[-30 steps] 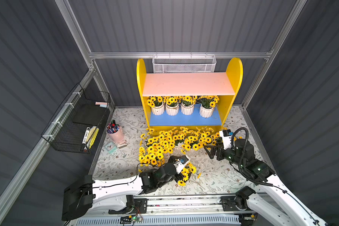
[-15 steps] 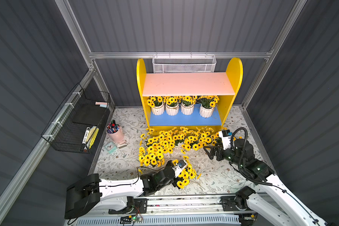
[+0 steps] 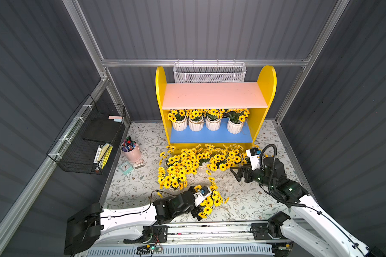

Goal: Take the sunflower pots off the shelves
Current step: Place the sunflower pot at the center of the board, then move the sunflower pot to the center of the board, then pick up the sunflower pot from the shelf.

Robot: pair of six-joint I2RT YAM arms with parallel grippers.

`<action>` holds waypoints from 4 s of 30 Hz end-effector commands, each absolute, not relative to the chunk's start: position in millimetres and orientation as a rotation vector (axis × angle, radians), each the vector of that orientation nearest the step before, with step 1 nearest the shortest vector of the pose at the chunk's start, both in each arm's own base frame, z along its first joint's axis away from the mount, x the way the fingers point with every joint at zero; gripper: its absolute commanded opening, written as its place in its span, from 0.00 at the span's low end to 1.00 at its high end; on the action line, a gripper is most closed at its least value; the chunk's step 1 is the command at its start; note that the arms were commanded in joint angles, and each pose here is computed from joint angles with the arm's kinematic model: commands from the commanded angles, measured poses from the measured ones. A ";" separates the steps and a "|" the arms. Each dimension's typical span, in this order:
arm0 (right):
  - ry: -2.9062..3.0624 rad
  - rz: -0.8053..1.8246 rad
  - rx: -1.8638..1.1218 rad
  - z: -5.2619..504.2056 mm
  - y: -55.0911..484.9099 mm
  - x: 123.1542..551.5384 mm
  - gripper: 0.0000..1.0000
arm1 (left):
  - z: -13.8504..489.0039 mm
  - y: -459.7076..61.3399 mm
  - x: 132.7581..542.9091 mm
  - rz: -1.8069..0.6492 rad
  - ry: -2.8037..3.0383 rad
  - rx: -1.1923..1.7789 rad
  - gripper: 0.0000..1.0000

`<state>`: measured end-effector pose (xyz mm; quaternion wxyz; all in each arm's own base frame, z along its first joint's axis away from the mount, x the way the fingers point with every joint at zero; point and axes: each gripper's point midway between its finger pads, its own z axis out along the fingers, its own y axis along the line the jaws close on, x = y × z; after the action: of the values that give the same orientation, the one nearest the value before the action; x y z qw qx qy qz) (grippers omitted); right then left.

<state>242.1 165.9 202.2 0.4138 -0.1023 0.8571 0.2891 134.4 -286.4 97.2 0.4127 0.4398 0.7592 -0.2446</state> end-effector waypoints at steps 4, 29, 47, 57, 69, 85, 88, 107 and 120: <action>2.125 0.765 -0.283 216.4 172.1 240.4 0.99 | 73.5 -268.9 128.1 -0.573 1.978 1.128 0.99; 2.462 0.925 -0.302 116.6 210.7 162.0 0.93 | 63.2 -214.2 141.2 -0.378 2.243 0.826 0.99; 2.551 0.927 -0.365 60.3 262.2 123.3 0.93 | 76.6 -214.4 154.3 -0.290 2.257 0.763 0.99; 2.545 0.832 -0.234 55.8 272.6 146.5 0.97 | 86.6 -224.7 156.3 -0.305 2.231 0.797 0.99; 2.454 0.739 -0.134 65.6 290.7 188.9 0.99 | 89.0 -224.4 154.7 -0.309 2.234 0.807 0.99; 2.451 0.790 -0.192 62.5 324.4 214.9 0.99 | 149.1 -196.9 159.8 -0.250 2.182 0.731 0.99; 2.449 0.799 -0.197 63.5 330.1 218.2 0.99 | 167.1 -192.9 161.0 -0.246 2.149 0.731 0.99; 2.403 0.587 -0.278 132.2 225.0 178.1 0.97 | 334.1 -220.5 199.2 -0.140 1.836 0.717 0.99; 1.904 0.232 -0.120 279.9 163.2 298.4 0.99 | 354.8 -216.0 309.8 -0.379 1.901 0.569 0.99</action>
<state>270.5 172.4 253.5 0.5352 -0.0463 0.8328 0.1334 299.3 -204.4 345.5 0.5347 0.2298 0.8086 -0.0867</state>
